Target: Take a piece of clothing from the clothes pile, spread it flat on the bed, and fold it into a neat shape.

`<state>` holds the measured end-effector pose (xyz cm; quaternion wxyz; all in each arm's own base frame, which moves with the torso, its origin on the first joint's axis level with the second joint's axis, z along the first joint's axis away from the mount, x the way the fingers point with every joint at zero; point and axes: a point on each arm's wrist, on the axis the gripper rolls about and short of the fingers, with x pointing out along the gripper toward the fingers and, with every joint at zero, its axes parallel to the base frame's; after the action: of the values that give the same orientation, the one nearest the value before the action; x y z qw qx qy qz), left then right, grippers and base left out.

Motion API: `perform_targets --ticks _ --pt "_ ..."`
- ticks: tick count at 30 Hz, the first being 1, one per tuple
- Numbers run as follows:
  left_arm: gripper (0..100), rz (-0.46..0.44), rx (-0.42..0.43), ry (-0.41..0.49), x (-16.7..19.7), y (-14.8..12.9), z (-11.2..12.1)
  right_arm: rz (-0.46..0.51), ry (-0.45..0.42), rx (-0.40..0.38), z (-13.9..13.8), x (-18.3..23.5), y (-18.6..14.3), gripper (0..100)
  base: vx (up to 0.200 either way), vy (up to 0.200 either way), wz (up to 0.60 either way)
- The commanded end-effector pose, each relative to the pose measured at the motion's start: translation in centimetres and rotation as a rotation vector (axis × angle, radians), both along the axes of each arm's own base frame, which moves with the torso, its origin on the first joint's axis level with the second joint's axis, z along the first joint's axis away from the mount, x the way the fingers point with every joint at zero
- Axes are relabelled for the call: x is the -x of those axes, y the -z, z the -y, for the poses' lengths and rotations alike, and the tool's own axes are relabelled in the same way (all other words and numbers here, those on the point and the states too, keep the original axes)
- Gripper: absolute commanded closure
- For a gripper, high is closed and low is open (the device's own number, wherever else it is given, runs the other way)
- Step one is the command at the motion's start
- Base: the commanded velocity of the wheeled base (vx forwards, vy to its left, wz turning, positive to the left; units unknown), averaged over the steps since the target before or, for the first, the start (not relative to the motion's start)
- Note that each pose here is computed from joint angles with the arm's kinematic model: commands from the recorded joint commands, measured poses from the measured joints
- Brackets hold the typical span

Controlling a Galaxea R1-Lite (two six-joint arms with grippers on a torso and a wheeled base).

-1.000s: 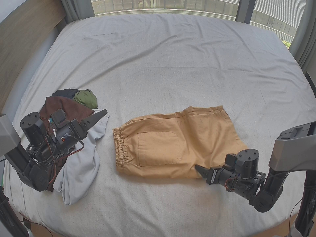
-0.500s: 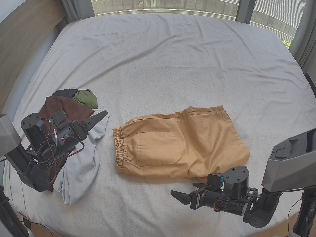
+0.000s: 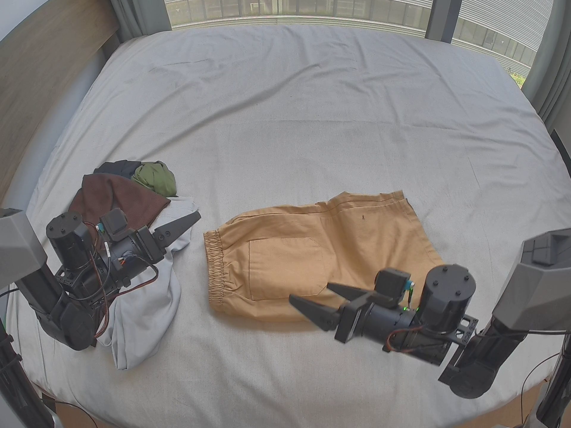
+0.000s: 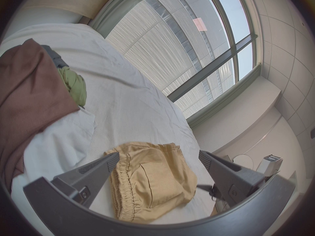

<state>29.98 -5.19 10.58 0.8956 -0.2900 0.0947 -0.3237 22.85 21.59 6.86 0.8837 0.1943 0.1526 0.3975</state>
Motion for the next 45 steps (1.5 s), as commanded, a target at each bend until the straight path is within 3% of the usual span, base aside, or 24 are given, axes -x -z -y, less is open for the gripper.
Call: perform_targets --ticks 1,10,14,22,45 --pt "0 -0.057 -0.008 0.012 0.1 1.5 0.3 0.098 0.049 -0.086 1.0 -2.1 -3.1 0 0.000 0.000 0.00" --pt "0 -0.135 -0.018 0.049 1.0 3.1 0.4 0.248 0.110 -0.175 4.6 -5.3 -7.6 0 0.000 0.000 0.00" --pt "0 -0.182 -0.030 0.063 1.1 4.4 0.7 0.254 0.138 -0.160 5.4 -5.8 -7.5 0 0.000 0.000 0.00" --pt "0 -0.207 -0.130 0.072 0.3 7.7 0.9 0.270 0.141 -0.115 5.3 -5.9 -6.9 0 0.000 0.000 0.00" --pt "0 -0.307 -0.155 0.088 -0.2 11.4 3.8 0.259 0.142 -0.108 5.3 -6.1 -6.3 0 0.000 0.000 0.00"
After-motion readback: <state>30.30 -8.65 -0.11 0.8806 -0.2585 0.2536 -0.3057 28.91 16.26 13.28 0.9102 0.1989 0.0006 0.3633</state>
